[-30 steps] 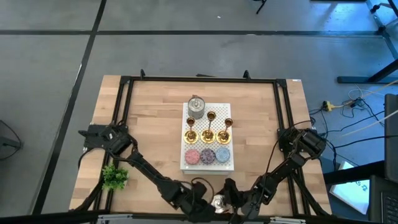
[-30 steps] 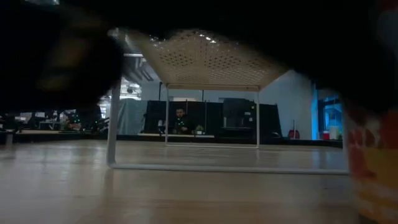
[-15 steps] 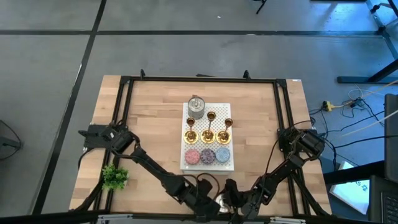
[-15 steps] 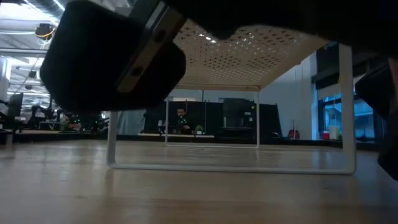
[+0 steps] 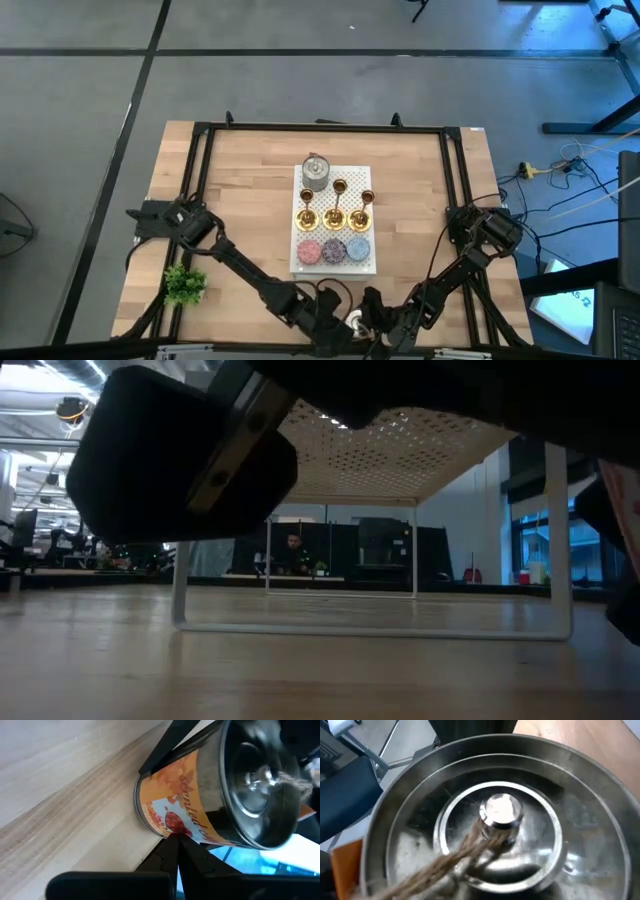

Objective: Pick & Place candle stick holders
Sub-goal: Put the silver scented candle on the shelf aligned with the other silver scented candle

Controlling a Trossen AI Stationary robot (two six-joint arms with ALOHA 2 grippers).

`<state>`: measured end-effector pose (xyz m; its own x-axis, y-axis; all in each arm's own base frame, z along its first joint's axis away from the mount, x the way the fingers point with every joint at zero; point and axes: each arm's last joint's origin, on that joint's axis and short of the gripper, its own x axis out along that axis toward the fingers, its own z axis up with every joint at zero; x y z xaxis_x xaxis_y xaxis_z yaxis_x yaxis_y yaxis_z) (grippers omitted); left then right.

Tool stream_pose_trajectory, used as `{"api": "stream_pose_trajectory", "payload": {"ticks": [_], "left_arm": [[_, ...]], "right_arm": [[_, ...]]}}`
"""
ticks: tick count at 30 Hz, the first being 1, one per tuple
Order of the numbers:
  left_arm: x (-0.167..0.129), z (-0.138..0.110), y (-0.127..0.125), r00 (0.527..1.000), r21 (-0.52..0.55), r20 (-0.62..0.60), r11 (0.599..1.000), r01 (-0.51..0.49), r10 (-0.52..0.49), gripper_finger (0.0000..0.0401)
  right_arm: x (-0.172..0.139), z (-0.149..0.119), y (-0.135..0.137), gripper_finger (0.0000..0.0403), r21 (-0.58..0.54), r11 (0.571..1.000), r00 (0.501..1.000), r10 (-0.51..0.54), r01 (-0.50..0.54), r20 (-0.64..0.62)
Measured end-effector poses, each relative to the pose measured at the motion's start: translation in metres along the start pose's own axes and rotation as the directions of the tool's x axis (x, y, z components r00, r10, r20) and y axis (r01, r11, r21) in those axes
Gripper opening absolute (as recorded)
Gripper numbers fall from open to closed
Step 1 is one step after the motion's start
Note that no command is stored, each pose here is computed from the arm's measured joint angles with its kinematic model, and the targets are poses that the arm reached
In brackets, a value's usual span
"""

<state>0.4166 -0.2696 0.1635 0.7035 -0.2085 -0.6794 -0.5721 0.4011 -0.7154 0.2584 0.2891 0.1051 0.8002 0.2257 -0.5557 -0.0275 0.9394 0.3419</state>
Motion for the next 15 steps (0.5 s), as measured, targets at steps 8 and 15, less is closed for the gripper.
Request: {"api": "stream_pose_trajectory", "payload": {"ticks": [8, 15], "left_arm": [[-0.026, -0.029, -0.007, 0.986, -0.067, 0.166, 0.998, 0.017, -0.005, 0.0001], [-0.067, -0.067, -0.007, 0.931, -0.164, 0.366, 0.985, 0.061, 0.003, 0.0001]], "right_arm": [[-0.008, -0.003, 0.021, 0.0358, 0.011, 0.996, 0.996, 0.084, -0.084, -0.015], [-0.033, 0.033, 0.065, 0.0358, -0.117, 0.989, 0.995, 0.089, -0.093, -0.039]]}}
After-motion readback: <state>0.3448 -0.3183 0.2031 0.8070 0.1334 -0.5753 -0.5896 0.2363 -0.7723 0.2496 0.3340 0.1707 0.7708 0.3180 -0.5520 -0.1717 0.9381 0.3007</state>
